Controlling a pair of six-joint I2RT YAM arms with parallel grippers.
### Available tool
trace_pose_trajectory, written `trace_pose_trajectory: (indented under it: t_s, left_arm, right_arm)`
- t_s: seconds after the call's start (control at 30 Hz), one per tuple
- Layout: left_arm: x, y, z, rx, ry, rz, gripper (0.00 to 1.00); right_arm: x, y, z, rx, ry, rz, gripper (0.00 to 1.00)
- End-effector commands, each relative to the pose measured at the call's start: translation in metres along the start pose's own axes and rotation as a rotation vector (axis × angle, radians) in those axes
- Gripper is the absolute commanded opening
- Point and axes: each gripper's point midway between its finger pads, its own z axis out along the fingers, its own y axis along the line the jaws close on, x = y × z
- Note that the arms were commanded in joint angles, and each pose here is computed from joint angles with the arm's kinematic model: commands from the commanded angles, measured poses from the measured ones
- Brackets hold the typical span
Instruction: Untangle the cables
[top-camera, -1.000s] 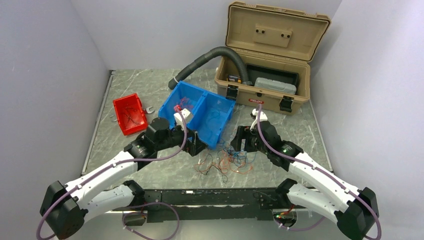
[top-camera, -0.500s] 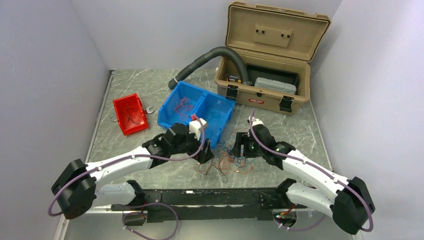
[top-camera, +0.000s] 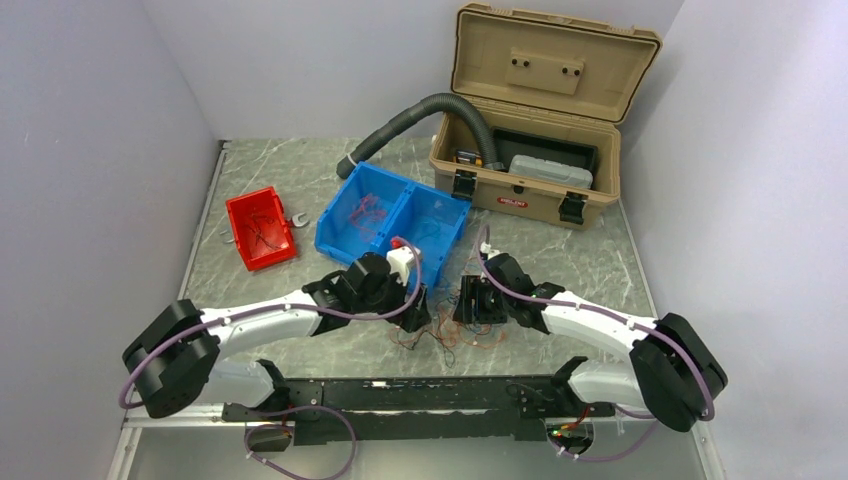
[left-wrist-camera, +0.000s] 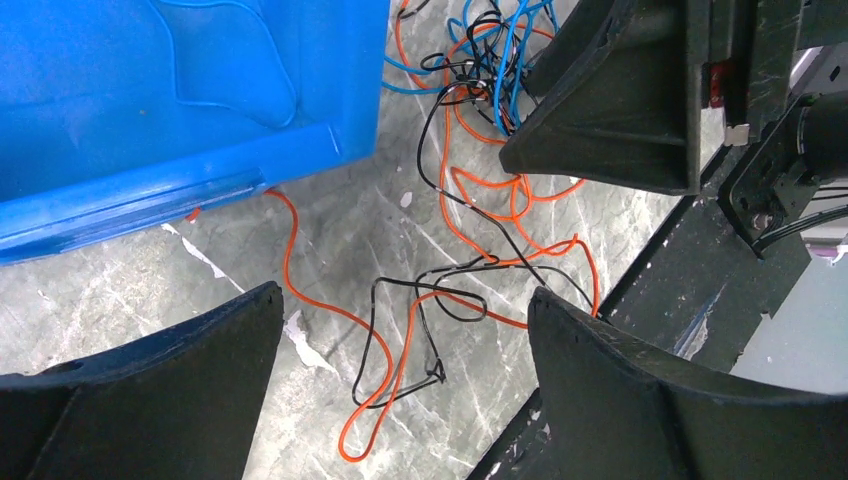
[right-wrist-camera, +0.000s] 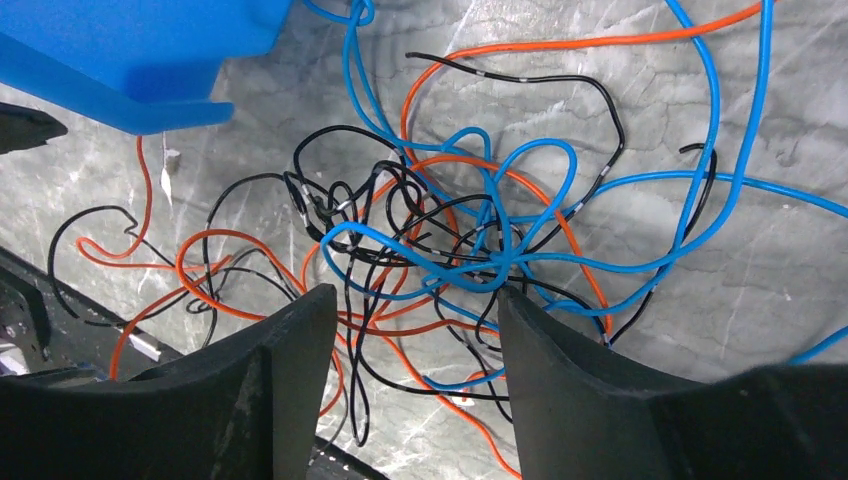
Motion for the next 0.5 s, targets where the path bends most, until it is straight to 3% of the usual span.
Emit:
trace_pose_trajectory:
  t_s: [0.0, 0.07, 0.17, 0.23, 0.27, 0.47]
  left_arm:
    - [-0.020, -0.008, -0.011, 0.026, -0.115, -0.014, 0.95]
    - [-0.026, -0.009, -0.020, 0.031, -0.164, -0.001, 0.96]
    - [-0.036, -0.010, -0.038, 0.031, -0.258, 0.019, 0.97]
    - [-0.044, -0.010, -0.050, 0.035, -0.332, 0.036, 0.98]
    - [-0.049, -0.012, -0.058, 0.041, -0.370, 0.042, 0.98]
    - [-0.059, -0.020, -0.075, 0.085, -0.469, 0.072, 0.98]
  right_arm:
    - [-0.010, 0.007, 0.002, -0.020, -0.044, 0.006, 0.59]
    - [-0.015, 0.004, -0.001, 0.007, -0.064, -0.009, 0.47]
    - [-0.030, 0.000, -0.014, 0.049, -0.126, -0.022, 0.18]
    - [-0.045, 0.001, -0.030, 0.062, -0.204, -0.024, 0.04]
    - [-0.051, 0.002, -0.037, 0.063, -0.237, -0.023, 0.00]
    - [-0.082, 0.014, -0.081, 0.030, -0.411, -0.026, 0.00]
